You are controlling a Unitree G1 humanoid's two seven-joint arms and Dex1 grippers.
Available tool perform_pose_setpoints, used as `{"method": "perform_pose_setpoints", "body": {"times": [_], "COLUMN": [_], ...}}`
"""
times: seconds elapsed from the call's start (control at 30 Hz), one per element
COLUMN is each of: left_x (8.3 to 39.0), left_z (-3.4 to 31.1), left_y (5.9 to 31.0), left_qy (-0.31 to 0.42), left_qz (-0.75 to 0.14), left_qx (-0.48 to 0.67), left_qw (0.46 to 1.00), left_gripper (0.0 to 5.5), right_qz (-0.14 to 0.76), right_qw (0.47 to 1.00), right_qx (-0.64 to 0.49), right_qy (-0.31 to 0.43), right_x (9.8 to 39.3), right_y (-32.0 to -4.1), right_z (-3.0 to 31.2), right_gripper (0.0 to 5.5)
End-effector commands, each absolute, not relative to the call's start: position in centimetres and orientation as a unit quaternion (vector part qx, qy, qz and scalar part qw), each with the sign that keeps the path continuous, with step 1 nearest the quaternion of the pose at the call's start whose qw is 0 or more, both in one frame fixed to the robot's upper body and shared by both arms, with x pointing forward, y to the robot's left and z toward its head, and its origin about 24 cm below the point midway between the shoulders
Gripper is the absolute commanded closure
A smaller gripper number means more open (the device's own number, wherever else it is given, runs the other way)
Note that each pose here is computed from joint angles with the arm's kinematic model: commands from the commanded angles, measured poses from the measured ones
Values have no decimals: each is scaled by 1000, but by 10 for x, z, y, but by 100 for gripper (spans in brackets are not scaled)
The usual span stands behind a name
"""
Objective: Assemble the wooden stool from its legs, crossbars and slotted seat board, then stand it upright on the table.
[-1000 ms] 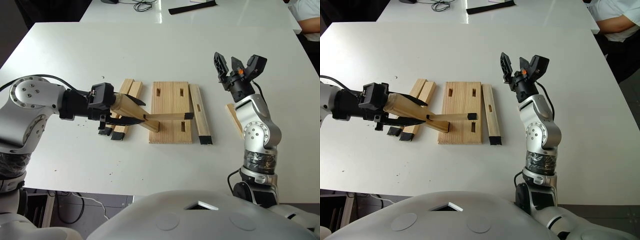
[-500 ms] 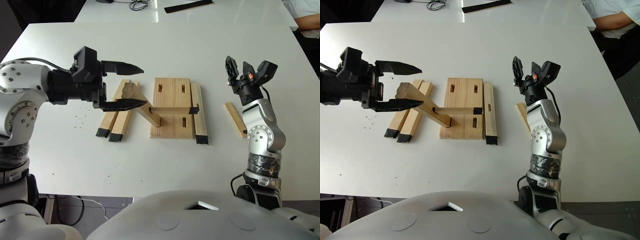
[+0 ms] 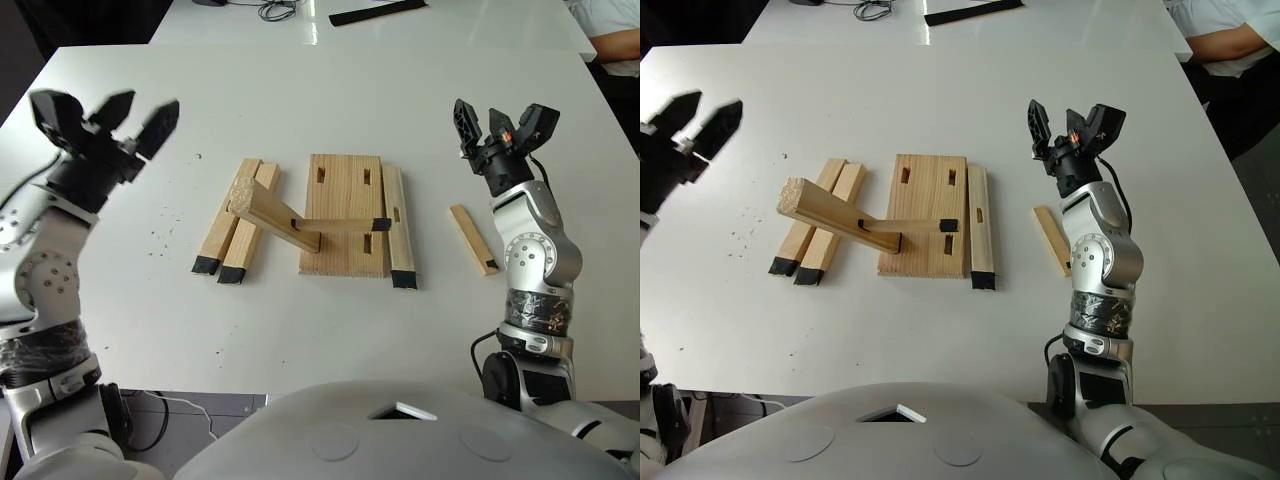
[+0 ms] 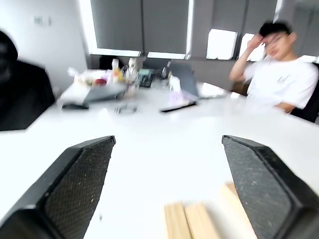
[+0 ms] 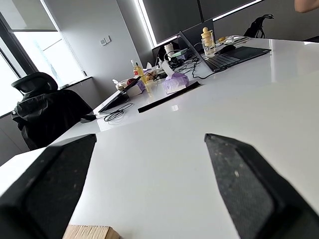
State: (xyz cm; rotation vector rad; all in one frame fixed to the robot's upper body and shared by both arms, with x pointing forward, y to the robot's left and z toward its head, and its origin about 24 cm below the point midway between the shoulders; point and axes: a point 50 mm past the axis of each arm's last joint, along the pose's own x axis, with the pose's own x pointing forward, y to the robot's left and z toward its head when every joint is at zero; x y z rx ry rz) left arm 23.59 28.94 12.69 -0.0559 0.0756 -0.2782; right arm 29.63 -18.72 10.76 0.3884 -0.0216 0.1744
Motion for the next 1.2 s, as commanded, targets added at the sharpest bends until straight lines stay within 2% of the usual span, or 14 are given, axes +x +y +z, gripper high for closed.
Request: {"method": "perform_pose_setpoints", "body": {"times": [0.03, 0.2, 0.4, 0.57, 0.7, 0.9, 1.13, 1.2], "left_x": [197, 184, 180, 180, 179, 175, 173, 173], "left_z": [66, 66, 61, 51, 49, 47, 44, 38], "left_y": [286, 292, 284, 286, 291, 285, 283, 286], "left_qy": [132, 156, 184, 208, 217, 228, 240, 258], "left_qz": [-101, -117, -168, -175, -180, -217, -220, -203], "left_qx": [-28, -9, 5, 36, 54, 58, 55, 59], "left_qw": [986, 981, 968, 962, 958, 947, 944, 943], "left_gripper": [152, 152, 152, 152, 152, 152, 152, 185], "right_qz": [94, 84, 83, 85, 86, 86, 86, 87], "right_qw": [979, 980, 979, 979, 980, 980, 979, 979], "right_qx": [182, 181, 185, 185, 181, 181, 183, 184], "right_qy": [-2, 3, 4, 4, 6, 8, 9, 10], "right_x": [298, 294, 293, 294, 293, 292, 291, 291], "right_y": [-186, -187, -182, -180, -180, -178, -176, -175], "right_z": [107, 102, 99, 99, 98, 95, 94, 94], "right_gripper": [149, 149, 149, 149, 149, 149, 149, 149]}}
